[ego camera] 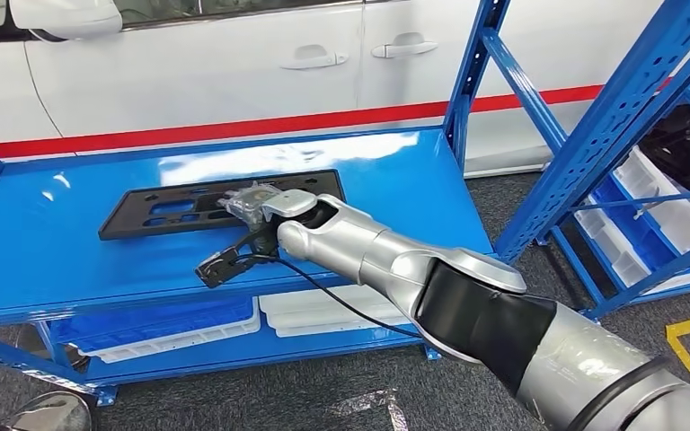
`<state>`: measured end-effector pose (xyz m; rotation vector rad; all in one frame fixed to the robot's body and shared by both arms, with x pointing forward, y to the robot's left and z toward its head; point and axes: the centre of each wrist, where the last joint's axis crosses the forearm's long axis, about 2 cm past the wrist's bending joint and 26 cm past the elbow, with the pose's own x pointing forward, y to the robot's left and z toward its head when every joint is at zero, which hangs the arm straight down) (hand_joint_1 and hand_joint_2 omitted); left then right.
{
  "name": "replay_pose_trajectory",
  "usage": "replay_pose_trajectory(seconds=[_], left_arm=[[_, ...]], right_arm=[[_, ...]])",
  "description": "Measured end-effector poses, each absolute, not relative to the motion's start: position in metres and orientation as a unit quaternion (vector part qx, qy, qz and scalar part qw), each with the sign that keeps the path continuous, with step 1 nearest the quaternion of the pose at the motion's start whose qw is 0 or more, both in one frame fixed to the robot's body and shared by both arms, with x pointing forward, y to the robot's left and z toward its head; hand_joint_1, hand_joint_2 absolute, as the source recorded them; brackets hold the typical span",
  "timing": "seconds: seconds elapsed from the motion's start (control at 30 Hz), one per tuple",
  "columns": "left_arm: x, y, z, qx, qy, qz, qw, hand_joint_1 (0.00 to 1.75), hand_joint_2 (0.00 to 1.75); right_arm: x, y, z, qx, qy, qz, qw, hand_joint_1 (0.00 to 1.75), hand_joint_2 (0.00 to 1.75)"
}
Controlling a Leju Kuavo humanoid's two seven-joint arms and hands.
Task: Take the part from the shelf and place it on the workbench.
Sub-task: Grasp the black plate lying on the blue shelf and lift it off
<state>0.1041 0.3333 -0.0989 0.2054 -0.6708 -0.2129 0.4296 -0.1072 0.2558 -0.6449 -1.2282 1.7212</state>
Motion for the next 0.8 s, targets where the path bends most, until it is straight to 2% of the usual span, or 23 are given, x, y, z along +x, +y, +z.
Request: replay_pose_trajectory(seconds=[0.33,0.8], left_arm=[[0.105,0.333,-0.099,0.097,-0.323,-0.104,0.935,0.00,0.00],[0.108,0.330,-0.098,0.092,-0.325,-0.112,0.935,0.00,0.00]], right_arm=[[0.435,-0.122,0.235,-0.264,-0.456,0.699,0.483,0.00,1.75],[0.439,-0.132,0.221,-0.330,-0.495,0.631,0.498,0.00,1.75]])
